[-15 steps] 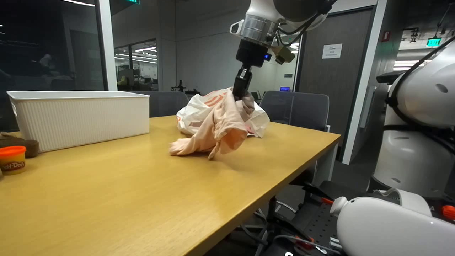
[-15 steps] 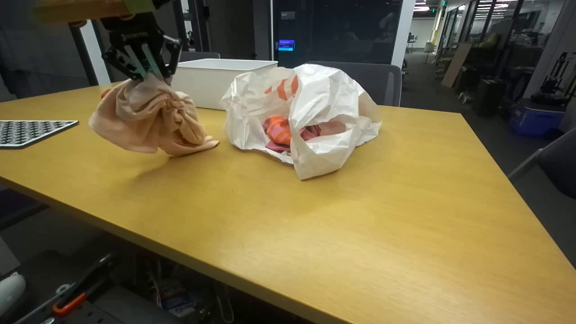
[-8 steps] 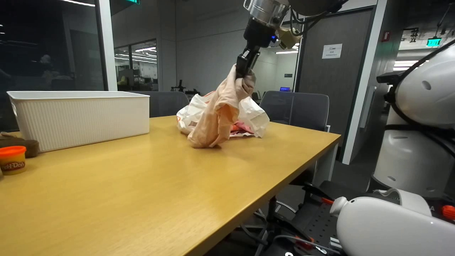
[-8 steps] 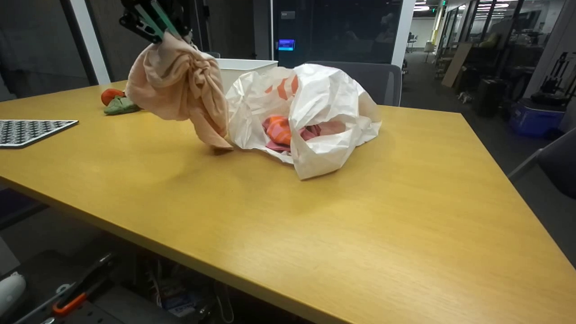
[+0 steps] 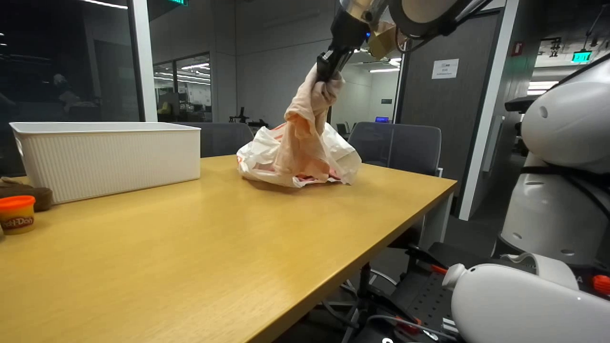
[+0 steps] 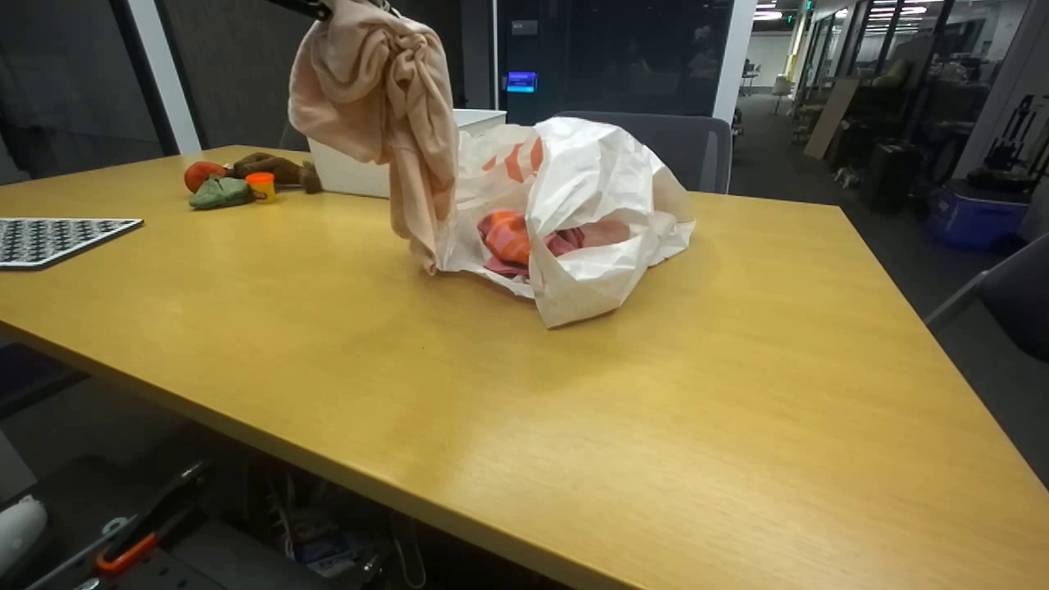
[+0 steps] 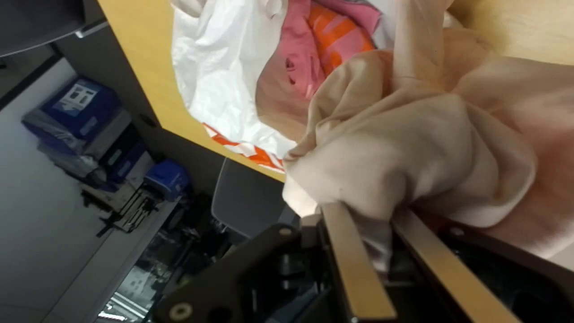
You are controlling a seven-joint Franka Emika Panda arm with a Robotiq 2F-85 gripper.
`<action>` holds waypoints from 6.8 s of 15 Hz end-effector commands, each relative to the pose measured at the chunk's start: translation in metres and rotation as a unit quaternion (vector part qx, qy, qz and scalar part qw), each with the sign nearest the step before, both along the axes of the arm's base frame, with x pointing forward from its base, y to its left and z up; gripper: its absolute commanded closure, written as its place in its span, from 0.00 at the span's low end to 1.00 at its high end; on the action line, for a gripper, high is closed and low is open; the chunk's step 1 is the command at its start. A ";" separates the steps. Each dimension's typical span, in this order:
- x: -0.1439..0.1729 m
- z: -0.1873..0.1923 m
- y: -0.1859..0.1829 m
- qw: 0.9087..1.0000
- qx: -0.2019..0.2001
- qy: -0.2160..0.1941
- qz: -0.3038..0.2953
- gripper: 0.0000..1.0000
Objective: Put the t-shirts in the plastic bag.
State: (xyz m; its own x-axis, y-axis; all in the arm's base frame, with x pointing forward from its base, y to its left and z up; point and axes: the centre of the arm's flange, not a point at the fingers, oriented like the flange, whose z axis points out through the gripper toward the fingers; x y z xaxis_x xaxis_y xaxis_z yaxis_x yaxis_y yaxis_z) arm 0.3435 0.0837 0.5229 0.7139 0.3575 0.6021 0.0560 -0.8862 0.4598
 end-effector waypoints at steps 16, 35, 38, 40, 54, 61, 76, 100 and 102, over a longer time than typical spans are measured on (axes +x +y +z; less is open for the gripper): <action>0.098 -0.163 -0.066 0.986 -0.159 -0.031 -0.031 0.96; 0.167 -0.226 -0.062 0.987 -0.147 0.060 -0.003 0.96; 0.174 -0.224 -0.072 0.982 -0.187 0.021 -0.021 0.96; 0.180 -0.221 -0.078 0.979 -0.203 0.005 -0.030 0.96; 0.162 -0.204 -0.081 0.983 -0.184 -0.007 -0.020 0.01; 0.133 -0.176 -0.070 0.982 -0.186 -0.002 0.011 0.00; 0.130 -0.164 0.005 0.978 0.041 0.043 0.199 0.00; 0.221 -0.174 -0.014 0.981 0.049 0.098 0.161 0.00; 0.227 -0.180 -0.017 0.980 0.055 0.107 0.156 0.00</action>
State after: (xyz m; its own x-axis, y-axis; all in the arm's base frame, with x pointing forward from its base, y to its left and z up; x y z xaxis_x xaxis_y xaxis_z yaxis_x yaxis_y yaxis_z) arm 0.5193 0.0643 0.3733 0.6883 0.5308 0.4945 0.4128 -0.8471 0.3346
